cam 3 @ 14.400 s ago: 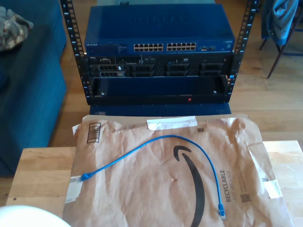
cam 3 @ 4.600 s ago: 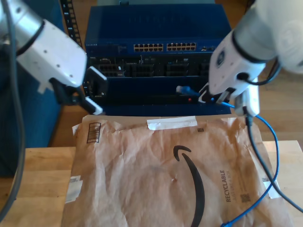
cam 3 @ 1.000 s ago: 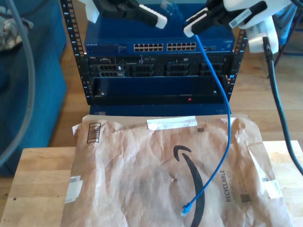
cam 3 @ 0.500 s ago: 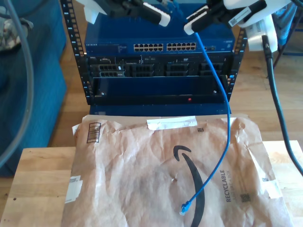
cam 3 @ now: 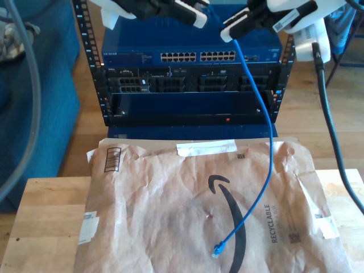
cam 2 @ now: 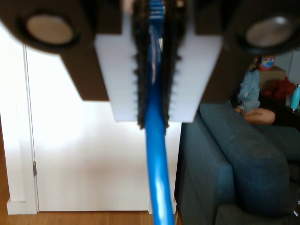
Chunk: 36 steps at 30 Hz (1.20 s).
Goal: Grab the cable and plug it in
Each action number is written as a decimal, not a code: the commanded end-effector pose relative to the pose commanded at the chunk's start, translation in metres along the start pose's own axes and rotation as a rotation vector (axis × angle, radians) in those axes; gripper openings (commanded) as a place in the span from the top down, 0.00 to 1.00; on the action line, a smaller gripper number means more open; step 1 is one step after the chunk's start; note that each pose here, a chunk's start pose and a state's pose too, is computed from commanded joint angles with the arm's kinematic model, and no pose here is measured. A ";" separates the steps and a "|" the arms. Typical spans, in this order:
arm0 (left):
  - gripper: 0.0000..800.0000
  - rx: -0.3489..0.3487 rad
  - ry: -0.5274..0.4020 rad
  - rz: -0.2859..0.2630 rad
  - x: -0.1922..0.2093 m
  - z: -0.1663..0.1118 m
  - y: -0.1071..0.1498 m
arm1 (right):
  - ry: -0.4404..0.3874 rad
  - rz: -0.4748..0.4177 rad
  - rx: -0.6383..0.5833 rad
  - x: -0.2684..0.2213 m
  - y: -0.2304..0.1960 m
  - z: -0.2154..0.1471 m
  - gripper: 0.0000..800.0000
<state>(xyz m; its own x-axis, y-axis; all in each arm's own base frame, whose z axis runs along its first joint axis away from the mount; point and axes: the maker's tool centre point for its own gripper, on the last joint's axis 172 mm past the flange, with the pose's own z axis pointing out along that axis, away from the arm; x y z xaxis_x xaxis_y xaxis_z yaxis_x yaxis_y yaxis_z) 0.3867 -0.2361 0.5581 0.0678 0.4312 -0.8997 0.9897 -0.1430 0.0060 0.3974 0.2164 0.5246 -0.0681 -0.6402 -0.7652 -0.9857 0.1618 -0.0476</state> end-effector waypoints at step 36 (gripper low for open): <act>0.99 0.126 -0.103 -0.296 0.025 -0.011 0.002 | 0.070 -0.453 0.277 -0.057 0.008 -0.035 0.00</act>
<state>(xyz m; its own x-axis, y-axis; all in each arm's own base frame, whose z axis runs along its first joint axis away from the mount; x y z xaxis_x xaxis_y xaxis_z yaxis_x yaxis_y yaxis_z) 0.3916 -0.2158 0.5409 -0.2396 0.3790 -0.8938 0.9407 -0.1372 -0.3104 0.3879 0.2278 0.5899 0.3350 -0.7388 -0.5847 -0.8420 0.0438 -0.5377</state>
